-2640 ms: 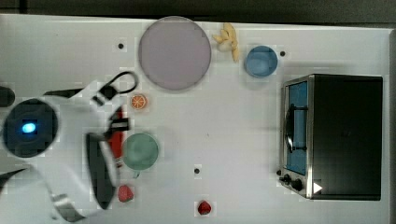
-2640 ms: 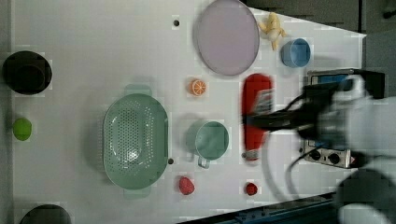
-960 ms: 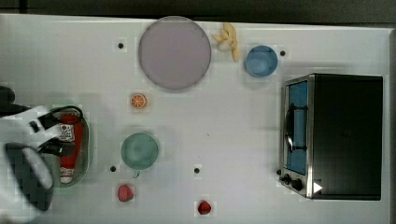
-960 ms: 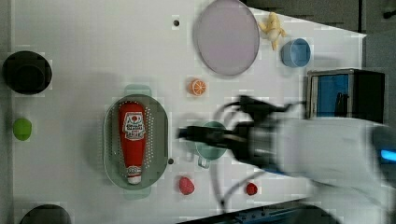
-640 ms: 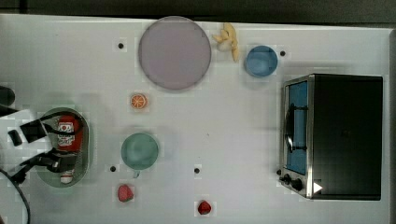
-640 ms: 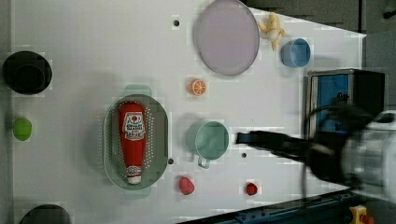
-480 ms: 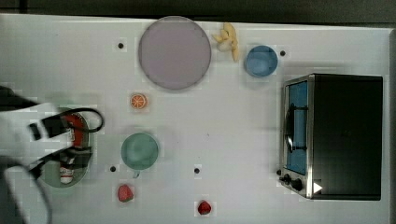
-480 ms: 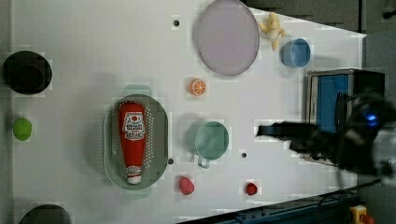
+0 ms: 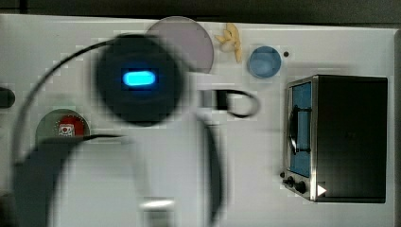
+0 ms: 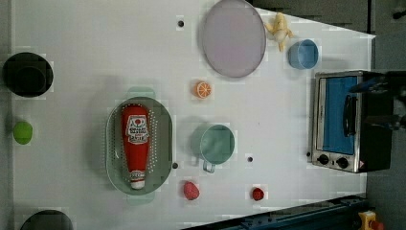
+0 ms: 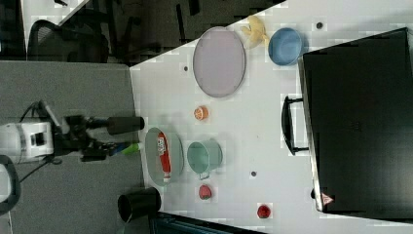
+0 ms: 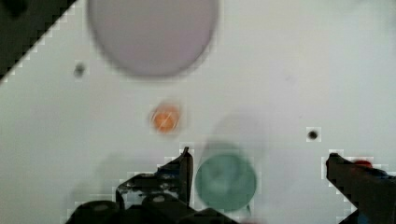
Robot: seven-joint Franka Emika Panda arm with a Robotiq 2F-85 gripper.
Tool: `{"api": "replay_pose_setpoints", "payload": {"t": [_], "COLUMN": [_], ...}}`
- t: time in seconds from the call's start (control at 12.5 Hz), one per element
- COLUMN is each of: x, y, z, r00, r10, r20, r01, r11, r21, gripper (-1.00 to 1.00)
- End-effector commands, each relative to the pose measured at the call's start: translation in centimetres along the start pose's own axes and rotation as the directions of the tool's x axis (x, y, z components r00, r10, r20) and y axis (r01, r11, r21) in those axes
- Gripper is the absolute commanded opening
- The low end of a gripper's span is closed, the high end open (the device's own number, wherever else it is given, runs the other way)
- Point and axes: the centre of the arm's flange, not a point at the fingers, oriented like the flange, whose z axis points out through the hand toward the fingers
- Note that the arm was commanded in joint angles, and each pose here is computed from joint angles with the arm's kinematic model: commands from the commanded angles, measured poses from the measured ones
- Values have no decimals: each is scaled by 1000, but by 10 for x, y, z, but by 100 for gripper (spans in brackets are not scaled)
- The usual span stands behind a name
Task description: Pick Ketchup from the table and place it in strainer.
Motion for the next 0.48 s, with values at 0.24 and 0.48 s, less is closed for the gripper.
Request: {"api": "replay_pose_setpoints", "payload": {"t": [0.24, 0.48], "x": [48, 51], "y": [52, 55], "z": [-14, -13], "r00": [998, 998], "r10": [61, 44], "r20": [-21, -45], "r01": [-61, -46], "r11": [998, 998], "r21": [-22, -45], "gripper": [100, 100]}}
